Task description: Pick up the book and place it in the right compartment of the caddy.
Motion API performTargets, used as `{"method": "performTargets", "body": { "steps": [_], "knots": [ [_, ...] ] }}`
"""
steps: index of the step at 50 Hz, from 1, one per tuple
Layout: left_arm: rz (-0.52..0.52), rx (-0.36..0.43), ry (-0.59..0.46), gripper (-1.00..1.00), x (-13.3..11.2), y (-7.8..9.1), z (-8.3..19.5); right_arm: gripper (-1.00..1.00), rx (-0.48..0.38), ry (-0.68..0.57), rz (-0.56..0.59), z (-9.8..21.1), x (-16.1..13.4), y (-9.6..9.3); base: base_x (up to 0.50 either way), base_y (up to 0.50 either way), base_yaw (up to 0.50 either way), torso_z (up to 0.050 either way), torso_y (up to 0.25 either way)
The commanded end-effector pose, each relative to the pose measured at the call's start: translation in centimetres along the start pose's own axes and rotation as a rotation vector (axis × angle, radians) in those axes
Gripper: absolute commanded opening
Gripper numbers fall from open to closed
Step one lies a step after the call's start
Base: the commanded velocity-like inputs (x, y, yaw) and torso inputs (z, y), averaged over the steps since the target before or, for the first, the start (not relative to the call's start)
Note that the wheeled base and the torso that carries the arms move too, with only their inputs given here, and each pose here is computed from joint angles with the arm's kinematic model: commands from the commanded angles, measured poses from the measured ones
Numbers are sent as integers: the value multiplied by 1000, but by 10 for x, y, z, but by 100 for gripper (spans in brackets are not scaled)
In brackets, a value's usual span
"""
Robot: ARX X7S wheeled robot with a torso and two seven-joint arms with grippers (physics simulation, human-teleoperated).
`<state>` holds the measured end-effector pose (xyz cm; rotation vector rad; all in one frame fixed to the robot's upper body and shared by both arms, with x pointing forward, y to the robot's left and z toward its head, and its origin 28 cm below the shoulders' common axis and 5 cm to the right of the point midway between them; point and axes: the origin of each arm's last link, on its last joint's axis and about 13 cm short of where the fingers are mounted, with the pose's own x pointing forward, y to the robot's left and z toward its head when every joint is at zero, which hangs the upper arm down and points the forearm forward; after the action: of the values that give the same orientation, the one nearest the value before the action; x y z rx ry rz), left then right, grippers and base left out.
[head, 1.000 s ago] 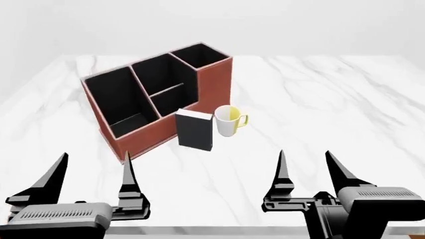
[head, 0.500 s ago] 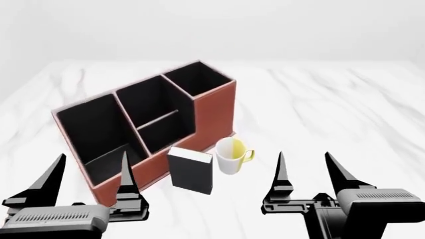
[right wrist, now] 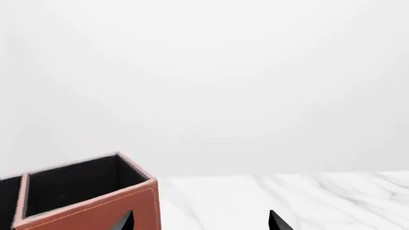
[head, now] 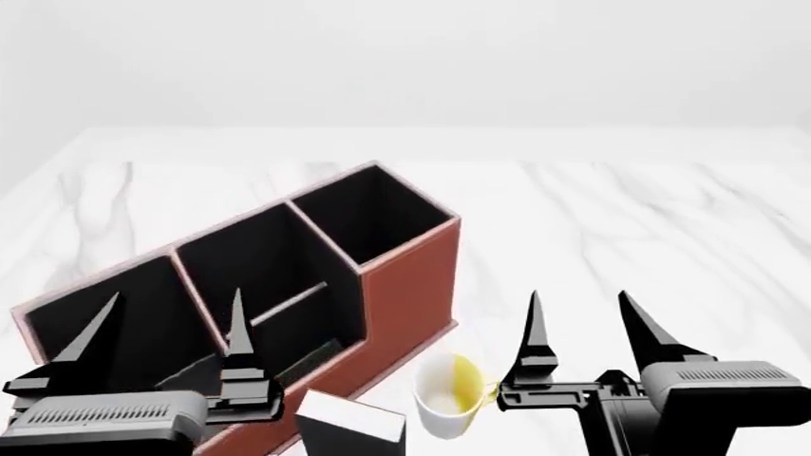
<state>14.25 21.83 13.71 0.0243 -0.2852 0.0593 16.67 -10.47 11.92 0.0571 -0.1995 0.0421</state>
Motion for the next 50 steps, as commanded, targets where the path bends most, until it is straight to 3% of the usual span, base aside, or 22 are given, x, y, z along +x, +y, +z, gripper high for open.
{"method": "performTargets", "body": {
  "steps": [1, 8, 24, 31, 50],
  "knots": [
    [1, 0, 2, 100, 0, 0, 0, 100, 8, -4, 2, -1, 0, 0, 500, 0, 0, 0, 0],
    [-1, -2, 4, 100, 0, 0, -1, 100, 12, -4, 11, 0, -1, 0, 0, -36, 0, 0, 2],
    [-3, -3, 2, 100, 0, -1, -1, 100, 24, -8, 7, 0, -1, 0, 0, -497, 0, 0, 0],
    [-4, -3, 2, 100, 0, -1, -1, 100, 20, 8, -13, -1, 0, 0, 0, 0, 0, 0, 0],
    [-10, 0, 3, 100, -1, -1, -1, 100, -13, 13, -5, -4, -1, 1, 0, 0, 485, 0, 0]
  ]
}}
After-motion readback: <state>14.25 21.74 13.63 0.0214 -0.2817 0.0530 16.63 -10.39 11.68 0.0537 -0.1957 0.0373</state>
